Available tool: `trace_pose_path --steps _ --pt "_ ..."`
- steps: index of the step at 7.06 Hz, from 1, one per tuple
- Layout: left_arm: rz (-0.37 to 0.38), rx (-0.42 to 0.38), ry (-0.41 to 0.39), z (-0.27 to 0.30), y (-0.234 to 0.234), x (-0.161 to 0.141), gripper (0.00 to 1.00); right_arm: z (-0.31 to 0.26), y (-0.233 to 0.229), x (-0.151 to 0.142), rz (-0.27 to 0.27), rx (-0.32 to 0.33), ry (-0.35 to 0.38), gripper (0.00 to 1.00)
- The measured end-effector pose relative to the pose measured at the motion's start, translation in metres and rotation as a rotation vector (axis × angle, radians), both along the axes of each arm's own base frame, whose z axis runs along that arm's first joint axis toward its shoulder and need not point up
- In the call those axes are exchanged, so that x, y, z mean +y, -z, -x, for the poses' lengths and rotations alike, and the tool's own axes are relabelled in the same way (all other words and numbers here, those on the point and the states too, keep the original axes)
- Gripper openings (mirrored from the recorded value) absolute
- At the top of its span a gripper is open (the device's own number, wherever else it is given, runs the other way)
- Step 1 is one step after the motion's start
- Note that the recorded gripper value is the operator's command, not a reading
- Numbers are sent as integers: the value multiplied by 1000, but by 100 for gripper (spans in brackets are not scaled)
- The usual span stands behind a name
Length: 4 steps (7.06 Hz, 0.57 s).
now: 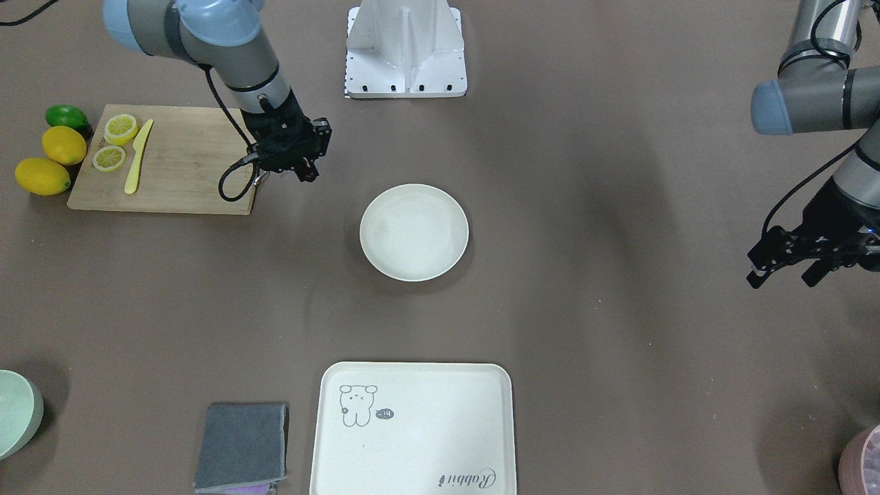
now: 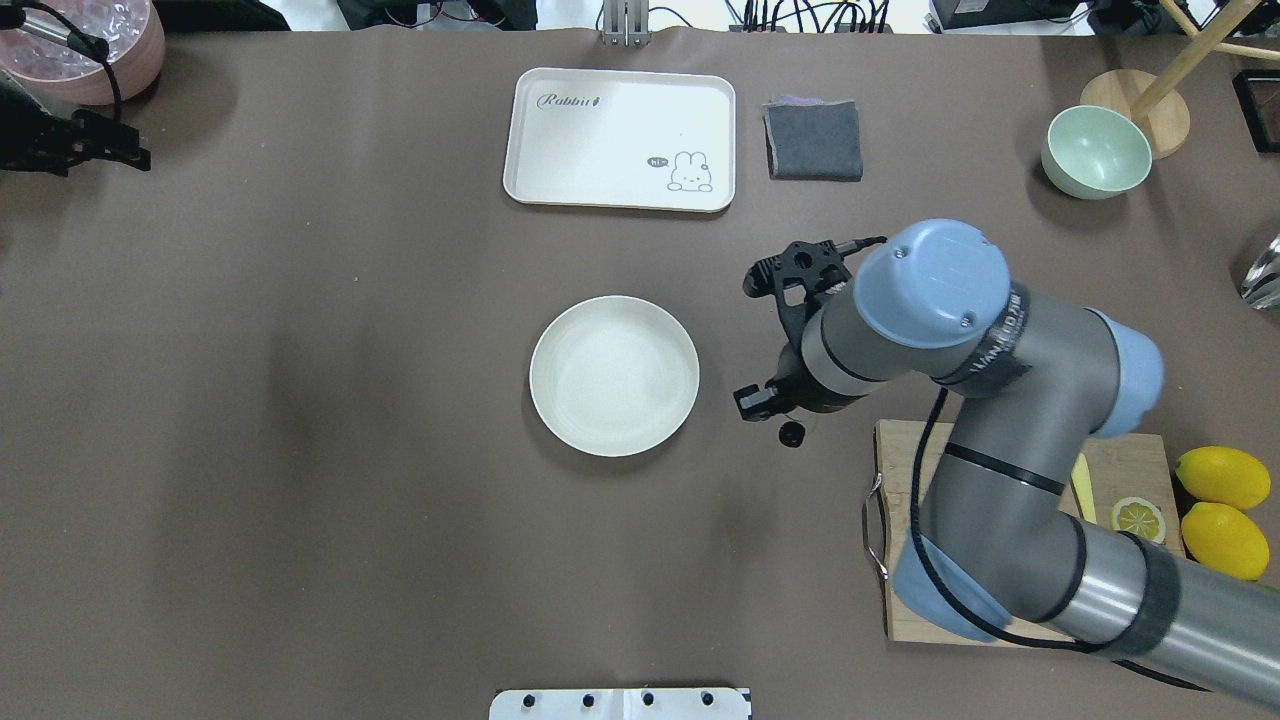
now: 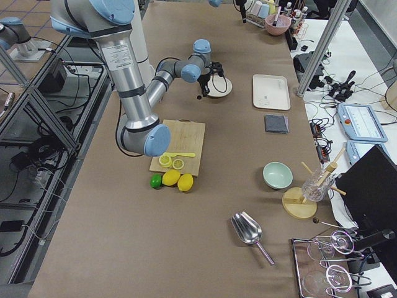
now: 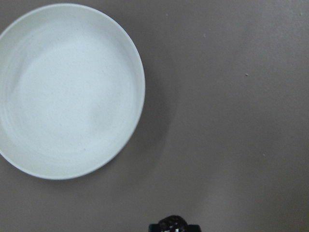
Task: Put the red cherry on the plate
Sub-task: 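Carry the cherries with the right gripper over the white plate and lower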
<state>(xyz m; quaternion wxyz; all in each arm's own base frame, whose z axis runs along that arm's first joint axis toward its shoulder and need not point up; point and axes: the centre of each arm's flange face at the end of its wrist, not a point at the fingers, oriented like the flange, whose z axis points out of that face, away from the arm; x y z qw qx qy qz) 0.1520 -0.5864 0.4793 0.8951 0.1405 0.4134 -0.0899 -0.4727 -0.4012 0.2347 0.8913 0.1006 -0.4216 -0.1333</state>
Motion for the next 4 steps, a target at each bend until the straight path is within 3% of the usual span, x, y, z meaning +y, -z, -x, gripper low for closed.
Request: trace_pose_path --steps 2,3,4 --pt "53 -13 14 17 -31 9 98 69 47 -35 65 12 -73 0" --pt "67 -18 19 22 -41 13 98 99 54 -47 87 23 -111 0" --pt "78 -22 27 29 -49 17 98 121 49 -55 101 15 -145 6"
